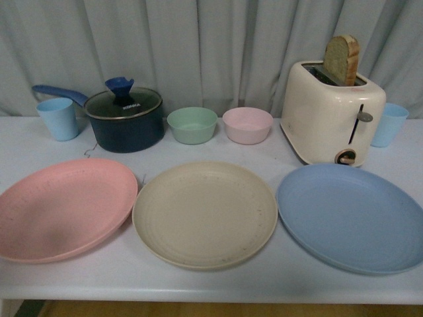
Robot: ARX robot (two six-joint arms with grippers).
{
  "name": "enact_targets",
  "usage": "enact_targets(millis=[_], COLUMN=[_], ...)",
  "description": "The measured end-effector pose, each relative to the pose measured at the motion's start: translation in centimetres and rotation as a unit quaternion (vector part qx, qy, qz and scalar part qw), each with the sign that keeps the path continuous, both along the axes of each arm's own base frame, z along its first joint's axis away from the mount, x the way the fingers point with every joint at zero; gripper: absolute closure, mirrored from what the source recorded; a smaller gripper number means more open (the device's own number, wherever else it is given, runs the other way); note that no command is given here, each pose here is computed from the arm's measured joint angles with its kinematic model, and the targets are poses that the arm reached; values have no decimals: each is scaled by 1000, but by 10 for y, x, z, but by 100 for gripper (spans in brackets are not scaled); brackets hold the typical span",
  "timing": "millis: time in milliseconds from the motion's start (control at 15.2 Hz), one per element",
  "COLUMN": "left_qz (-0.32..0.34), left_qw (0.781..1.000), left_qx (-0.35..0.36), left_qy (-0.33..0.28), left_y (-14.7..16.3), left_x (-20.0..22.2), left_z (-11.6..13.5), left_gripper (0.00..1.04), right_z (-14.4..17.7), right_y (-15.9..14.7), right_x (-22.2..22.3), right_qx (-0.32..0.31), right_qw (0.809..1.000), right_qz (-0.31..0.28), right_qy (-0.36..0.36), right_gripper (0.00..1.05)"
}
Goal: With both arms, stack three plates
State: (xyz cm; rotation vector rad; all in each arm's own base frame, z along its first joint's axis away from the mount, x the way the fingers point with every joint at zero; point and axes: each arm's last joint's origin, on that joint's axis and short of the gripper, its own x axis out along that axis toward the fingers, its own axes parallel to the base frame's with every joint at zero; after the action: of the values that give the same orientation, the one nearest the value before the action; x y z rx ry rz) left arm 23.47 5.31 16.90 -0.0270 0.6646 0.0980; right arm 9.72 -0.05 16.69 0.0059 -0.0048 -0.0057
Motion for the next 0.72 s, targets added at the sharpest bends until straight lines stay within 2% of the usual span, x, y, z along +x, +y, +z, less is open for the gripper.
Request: enact_targets(millis=[198, 395, 725], left_qz=[-44, -58, -75], left_qw=[998, 996, 990], left_qx=[-6, -10, -22], left_qy=[49, 71, 114], left_y=[12, 24, 48], left_x=[54, 100, 150], left_z=[-19, -35, -68], left_gripper=[7, 7, 7], right_z=[0, 0, 0], right_y=[0, 0, 0], right_x=[0, 0, 0], right_qx=[0, 0, 0], right_qw=[1000, 1000, 1000], right_qz=[0, 0, 0], right_qy=[0, 0, 0], right_gripper=[6, 6, 6])
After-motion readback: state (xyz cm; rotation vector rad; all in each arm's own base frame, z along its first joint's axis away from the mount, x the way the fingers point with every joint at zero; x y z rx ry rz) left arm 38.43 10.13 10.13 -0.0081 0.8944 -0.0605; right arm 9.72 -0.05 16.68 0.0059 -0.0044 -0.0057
